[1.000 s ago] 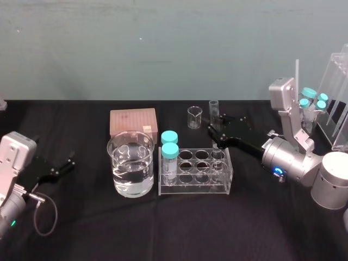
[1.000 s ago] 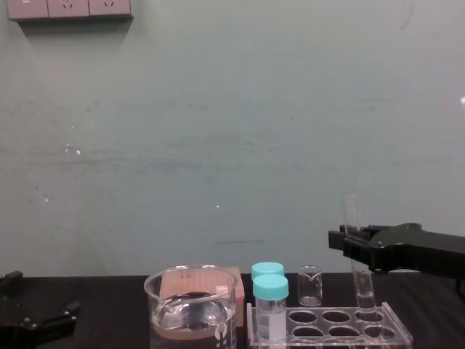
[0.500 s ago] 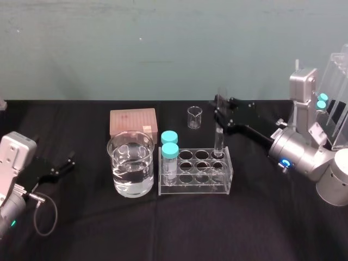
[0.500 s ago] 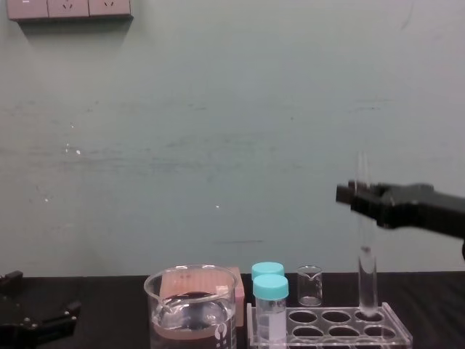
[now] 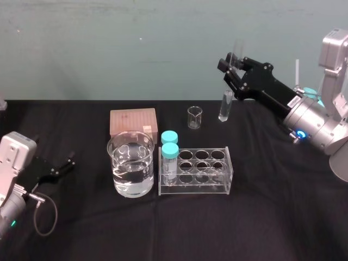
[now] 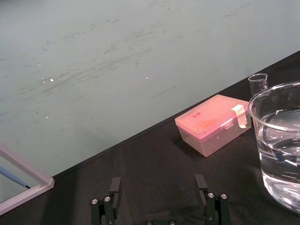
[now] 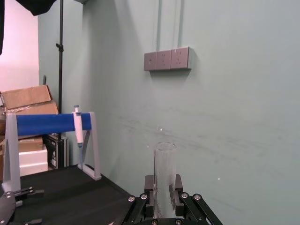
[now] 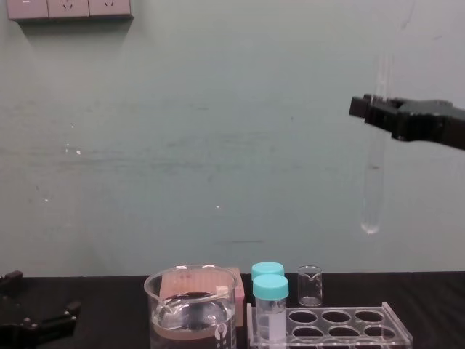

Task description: Hold the test tube with one hand and immerse one end into the beaker, then return it to the test tube rack.

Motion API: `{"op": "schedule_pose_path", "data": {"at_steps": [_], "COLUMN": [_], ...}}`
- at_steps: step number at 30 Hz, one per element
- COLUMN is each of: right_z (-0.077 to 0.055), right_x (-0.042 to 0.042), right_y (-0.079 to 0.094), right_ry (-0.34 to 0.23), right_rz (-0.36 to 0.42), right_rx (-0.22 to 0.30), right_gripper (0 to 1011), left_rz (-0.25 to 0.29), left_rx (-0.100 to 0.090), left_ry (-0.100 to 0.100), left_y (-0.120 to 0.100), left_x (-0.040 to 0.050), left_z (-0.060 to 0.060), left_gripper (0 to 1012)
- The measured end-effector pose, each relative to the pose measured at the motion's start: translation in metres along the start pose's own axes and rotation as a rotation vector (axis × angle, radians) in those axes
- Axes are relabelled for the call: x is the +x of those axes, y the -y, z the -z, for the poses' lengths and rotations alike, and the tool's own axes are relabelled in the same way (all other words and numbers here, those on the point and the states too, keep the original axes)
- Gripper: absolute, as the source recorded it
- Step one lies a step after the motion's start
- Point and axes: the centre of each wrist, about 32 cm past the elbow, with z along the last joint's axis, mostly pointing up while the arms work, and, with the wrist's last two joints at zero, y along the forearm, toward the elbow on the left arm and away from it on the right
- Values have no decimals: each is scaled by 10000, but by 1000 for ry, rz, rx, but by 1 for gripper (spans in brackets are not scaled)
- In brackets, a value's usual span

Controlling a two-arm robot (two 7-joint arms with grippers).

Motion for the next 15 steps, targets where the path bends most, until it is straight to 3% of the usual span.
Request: {"op": "schedule_pose_path", "data": {"at_steps": [8, 15], "right_z": [-108, -123], "right_x": [20, 10], "right_y": [22, 45], "right_ry": [16, 15], "right_rz": [15, 20], "right_rx": [15, 9], "right_gripper": [226, 225], "left_rz": [0, 0], "left_rx": [0, 0], "left_ry": [0, 0], "left_y": [0, 0], "left_x": [0, 0], "left_z": [0, 0], "left_gripper": [1000, 1000]}}
